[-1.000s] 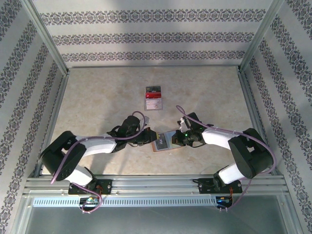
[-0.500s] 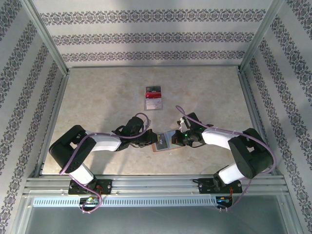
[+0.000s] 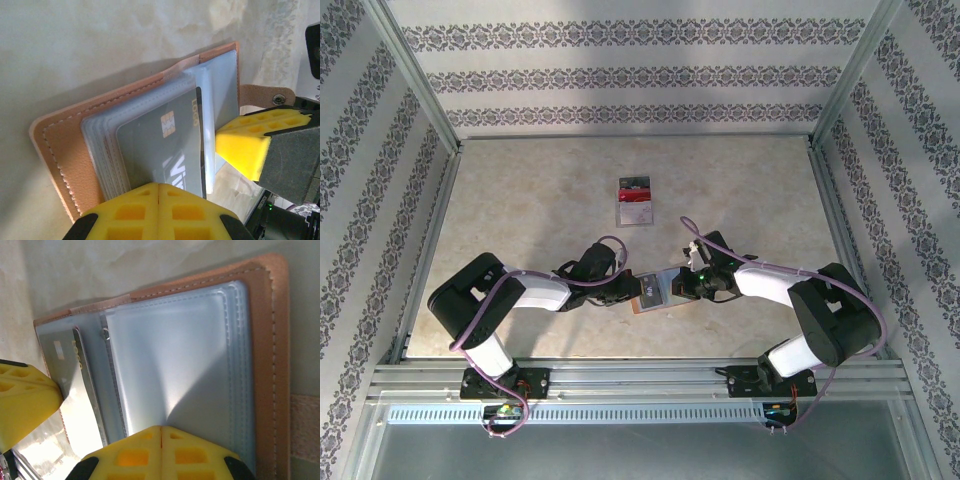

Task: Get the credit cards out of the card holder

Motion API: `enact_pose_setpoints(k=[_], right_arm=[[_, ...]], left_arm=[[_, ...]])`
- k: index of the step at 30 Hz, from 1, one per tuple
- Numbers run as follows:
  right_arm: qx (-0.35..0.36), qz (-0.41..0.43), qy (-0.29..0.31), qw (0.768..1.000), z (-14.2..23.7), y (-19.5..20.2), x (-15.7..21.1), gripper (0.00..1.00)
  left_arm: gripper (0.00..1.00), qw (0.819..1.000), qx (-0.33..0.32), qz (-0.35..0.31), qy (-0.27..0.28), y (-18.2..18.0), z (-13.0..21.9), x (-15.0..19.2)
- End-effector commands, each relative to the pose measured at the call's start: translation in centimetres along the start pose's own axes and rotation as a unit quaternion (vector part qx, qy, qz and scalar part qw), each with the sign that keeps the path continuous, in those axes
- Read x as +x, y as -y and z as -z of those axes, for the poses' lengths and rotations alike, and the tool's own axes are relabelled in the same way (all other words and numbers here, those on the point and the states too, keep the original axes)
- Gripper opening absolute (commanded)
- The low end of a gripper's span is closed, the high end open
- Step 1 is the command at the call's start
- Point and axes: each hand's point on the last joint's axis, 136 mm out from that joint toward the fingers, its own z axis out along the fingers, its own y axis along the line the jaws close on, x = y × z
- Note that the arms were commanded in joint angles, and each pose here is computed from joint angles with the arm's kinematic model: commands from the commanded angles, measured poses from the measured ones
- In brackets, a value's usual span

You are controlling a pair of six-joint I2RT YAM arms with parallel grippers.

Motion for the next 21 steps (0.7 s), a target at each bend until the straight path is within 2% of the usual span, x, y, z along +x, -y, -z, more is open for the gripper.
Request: enact_pose_setpoints(k=[1, 8, 12, 17, 21], right_arm=[[0.046, -0.011, -0.035, 0.998, -0.3, 2.1, 1.9, 0.06], [0.020, 0.000, -0.033, 0.999, -0.3, 1.0, 1.6, 0.11], [-0.026, 0.032, -0.018, 0.999, 0.7, -1.4, 0.7, 0.19], [-0.093, 0.068, 0.017, 0.993, 4.1, -4.2, -1.1, 0.34], [-0.121, 0.100, 0.019, 0.987, 5.6, -5.5, -1.2, 0.39]], left_arm=[[0.00, 0.996, -0.085, 0.001, -0.004, -4.1, 0.5, 0.8], [0.00, 0.996, -0.091, 0.000, -0.005, -4.4, 1.0, 0.9], [0.00, 0.996, -0.088, 0.002, -0.011, -4.4, 0.6, 0.9], [0.00, 0.996, -0.094, 0.003, -0.011, -4.7, 0.6, 0.9], [0.00, 0.995, -0.096, 0.004, -0.012, -4.8, 0.5, 1.0]])
